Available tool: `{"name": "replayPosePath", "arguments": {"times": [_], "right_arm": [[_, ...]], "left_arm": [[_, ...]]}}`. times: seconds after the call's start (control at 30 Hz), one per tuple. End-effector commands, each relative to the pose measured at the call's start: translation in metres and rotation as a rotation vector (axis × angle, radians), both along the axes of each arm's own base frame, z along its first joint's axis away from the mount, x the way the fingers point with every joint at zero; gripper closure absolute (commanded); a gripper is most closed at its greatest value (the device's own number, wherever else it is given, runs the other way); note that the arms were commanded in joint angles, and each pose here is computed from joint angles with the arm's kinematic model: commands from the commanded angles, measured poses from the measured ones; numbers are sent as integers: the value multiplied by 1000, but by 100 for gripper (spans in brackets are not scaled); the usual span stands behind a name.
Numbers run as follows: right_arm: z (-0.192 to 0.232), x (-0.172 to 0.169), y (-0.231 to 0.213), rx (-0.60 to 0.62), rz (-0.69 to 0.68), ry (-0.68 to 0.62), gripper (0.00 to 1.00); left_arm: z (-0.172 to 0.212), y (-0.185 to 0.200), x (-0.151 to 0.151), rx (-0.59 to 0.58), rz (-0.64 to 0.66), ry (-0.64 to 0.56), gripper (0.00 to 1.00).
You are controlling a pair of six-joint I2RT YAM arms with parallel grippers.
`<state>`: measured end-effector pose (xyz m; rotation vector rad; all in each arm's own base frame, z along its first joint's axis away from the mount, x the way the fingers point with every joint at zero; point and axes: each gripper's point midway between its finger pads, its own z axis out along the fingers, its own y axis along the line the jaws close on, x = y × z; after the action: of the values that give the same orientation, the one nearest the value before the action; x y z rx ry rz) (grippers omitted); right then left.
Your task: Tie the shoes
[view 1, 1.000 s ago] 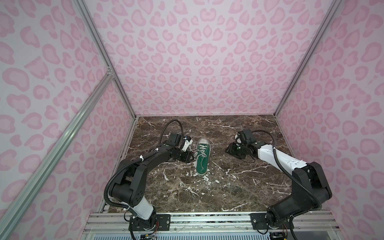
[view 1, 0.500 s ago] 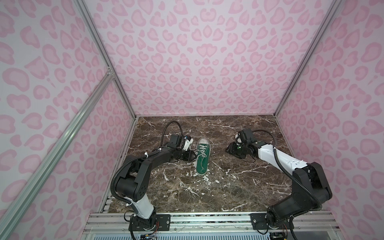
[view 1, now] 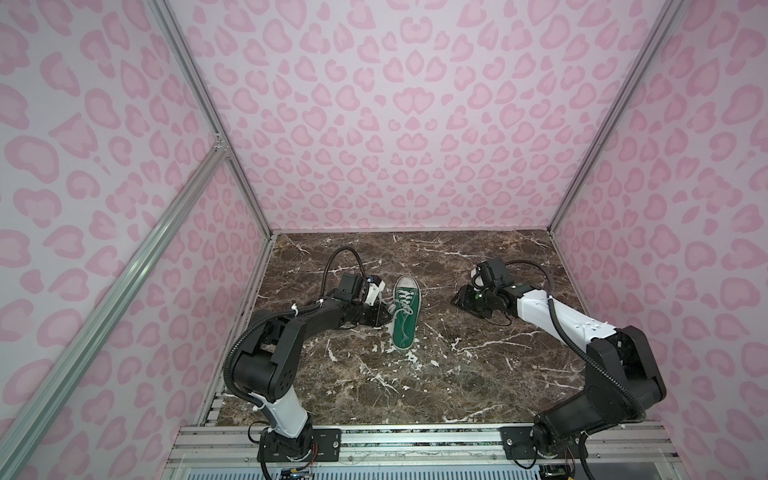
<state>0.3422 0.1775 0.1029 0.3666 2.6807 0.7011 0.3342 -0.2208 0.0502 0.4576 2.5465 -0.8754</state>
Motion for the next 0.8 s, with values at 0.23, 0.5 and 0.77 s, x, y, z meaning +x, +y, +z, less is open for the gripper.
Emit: {"name": "replayPosePath", "arguments": {"times": [0.23, 0.5, 0.77], "right_arm": [[2, -8, -7, -16, 2, -8, 51], [2, -11, -10, -16, -6, -9, 51], [5, -13, -12, -16, -4, -17, 51]], "left_arm": [[15, -8, 11, -48, -19, -78, 74], [17, -11, 15, -55, -33, -77, 82], [18, -9, 7, -44, -42, -68, 92]]}}
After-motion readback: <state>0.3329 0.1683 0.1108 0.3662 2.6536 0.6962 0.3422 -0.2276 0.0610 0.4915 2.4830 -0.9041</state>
